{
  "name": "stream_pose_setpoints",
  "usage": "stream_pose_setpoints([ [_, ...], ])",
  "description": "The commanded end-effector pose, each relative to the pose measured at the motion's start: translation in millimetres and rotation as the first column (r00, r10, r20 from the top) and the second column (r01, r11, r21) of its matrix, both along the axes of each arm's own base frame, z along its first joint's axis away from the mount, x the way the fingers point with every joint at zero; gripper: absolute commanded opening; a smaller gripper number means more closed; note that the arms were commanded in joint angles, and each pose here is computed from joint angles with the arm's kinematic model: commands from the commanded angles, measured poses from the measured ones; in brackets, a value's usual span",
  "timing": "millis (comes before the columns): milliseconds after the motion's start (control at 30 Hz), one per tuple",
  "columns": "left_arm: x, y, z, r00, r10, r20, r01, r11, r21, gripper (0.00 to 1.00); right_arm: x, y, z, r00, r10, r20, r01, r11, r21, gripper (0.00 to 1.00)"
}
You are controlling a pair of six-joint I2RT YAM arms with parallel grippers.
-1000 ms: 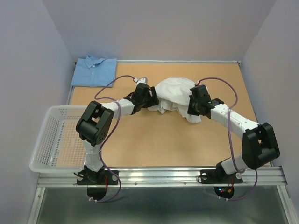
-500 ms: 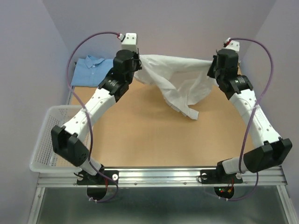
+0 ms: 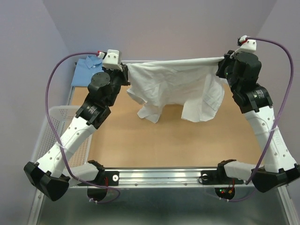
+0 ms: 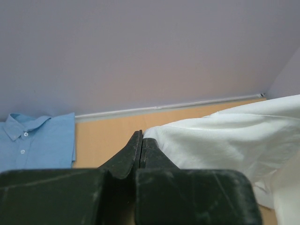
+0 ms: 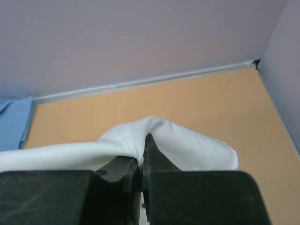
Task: Fold and stack the long sleeve shirts
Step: Flatten the shirt out
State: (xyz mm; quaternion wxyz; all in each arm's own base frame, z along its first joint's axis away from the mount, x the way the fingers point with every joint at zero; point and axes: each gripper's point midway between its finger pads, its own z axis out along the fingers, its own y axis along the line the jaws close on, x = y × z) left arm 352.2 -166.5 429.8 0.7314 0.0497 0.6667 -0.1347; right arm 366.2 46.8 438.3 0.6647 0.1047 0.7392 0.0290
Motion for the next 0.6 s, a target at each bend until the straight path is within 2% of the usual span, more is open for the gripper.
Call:
stream_pose_setpoints([
  [0,3.1,13.3,-30.5,0.997,0.046,-0.061,-0.047,0.999,-0.008,0.0,7.1,-6.2,-42.8,0.996,-0.011,-0.088,0.008,0.999,-0.032,0.03],
  [167,43.6,11.1,-60.9,0.981,0.12,-0.151,-0.12,0.993,0.008,0.0,41.4,-3.0,-68.4,0.986,-0.047,-0.16,0.039,0.998,-0.055,0.01],
  [200,55.5,19.9,-39.1,0.982,0.143,-0.123,-0.147,0.989,-0.022,0.0,48.5,-3.6,-67.6,0.985,-0.059,-0.16,0.049,0.997,-0.064,0.01],
  [233,65.1,22.0,-31.4,0.982,0.15,-0.116,-0.155,0.988,-0.029,0.0,55.2,-4.8,-45.4,0.991,-0.072,-0.113,0.065,0.996,-0.061,0.0],
  [267,82.2,20.3,-11.6,0.982,0.159,-0.098,-0.164,0.985,-0.045,0.0,70.8,-5.9,-52.2,0.986,-0.096,-0.134,0.084,0.992,-0.093,0.01],
  [300,92.9,29.5,2.2,0.981,0.175,-0.086,-0.18,0.982,-0.061,0.0,75.4,-8.2,-18.6,0.992,-0.107,-0.065,0.102,0.992,-0.077,0.01],
  [367,107.4,29.4,46.9,0.984,0.177,-0.029,-0.179,0.98,-0.087,0.0,88.3,-8.2,-0.5,0.992,-0.121,-0.03,0.118,0.989,-0.09,0.01],
  [433,108.9,28.9,67.5,0.986,0.168,0.005,-0.168,0.984,-0.065,0.0,83.8,-7.7,46.4,0.992,-0.106,0.07,0.111,0.992,-0.066,0.01],
  [500,96.7,26.0,95.1,0.989,0.129,0.069,-0.123,0.989,-0.083,0.0,72.3,-5.1,70.9,0.99,-0.074,0.124,0.08,0.996,-0.049,0.01],
  [533,78.5,31.8,120.3,0.982,0.121,0.142,-0.107,0.988,-0.108,0.0,68.5,1.2,72.2,0.991,-0.032,0.128,0.038,0.998,-0.047,0.0],
  [567,77.5,29.2,103.4,0.986,0.104,0.127,-0.093,0.991,-0.091,0.0,62.1,4.4,74.6,0.991,-0.005,0.137,0.011,0.999,-0.042,0.01],
])
